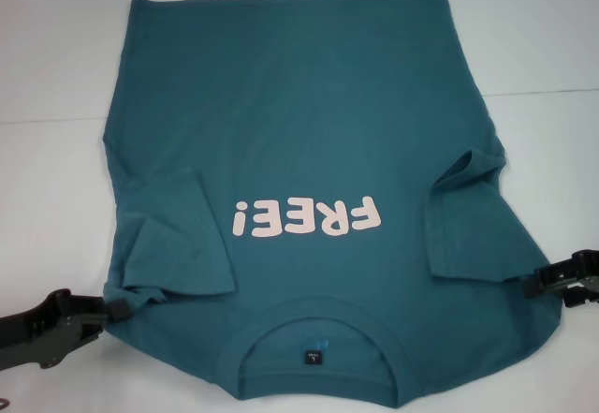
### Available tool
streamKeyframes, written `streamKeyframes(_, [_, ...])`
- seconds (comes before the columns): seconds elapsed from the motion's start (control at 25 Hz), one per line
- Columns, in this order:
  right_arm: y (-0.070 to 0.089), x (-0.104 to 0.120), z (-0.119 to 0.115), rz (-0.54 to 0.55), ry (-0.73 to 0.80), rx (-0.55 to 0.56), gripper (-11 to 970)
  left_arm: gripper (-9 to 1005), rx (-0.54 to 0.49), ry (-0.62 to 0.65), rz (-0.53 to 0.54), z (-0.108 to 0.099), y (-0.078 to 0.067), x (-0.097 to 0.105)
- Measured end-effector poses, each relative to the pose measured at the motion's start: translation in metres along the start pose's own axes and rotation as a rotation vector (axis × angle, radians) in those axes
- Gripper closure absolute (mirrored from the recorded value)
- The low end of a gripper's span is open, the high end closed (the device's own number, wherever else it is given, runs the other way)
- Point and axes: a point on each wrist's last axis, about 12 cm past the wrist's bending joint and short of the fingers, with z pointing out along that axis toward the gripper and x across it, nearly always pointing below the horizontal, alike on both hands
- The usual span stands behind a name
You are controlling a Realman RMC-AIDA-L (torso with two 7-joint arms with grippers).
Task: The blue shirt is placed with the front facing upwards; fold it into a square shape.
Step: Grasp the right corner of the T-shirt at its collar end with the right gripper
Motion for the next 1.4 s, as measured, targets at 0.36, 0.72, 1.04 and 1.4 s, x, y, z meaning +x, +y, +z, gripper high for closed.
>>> streamKeyframes(0.36, [0.011,-0.007,0.01,-0.03,0.011,0.015,132,959,0.001,-0.003,0.001,0.0,0.0,0.0])
streamKeyframes(0.72, [0.026,-0.013,0.024,-0.07,0.043,0.009,154,959,0.002,-0.003,0.001,0.001,0.0,0.0])
streamKeyframes(1.04, [0.027,-0.014,0.023,-0.062,0.041,0.012,231,959,0.012,-0.015,0.0,0.0,-0.001,-0.001])
streamKeyframes(1.4, [0.025,-0.014,0.021,-0.063,0.042,0.016,318,959,0.012,-0.014,0.001,0.0,-0.001,-0.001])
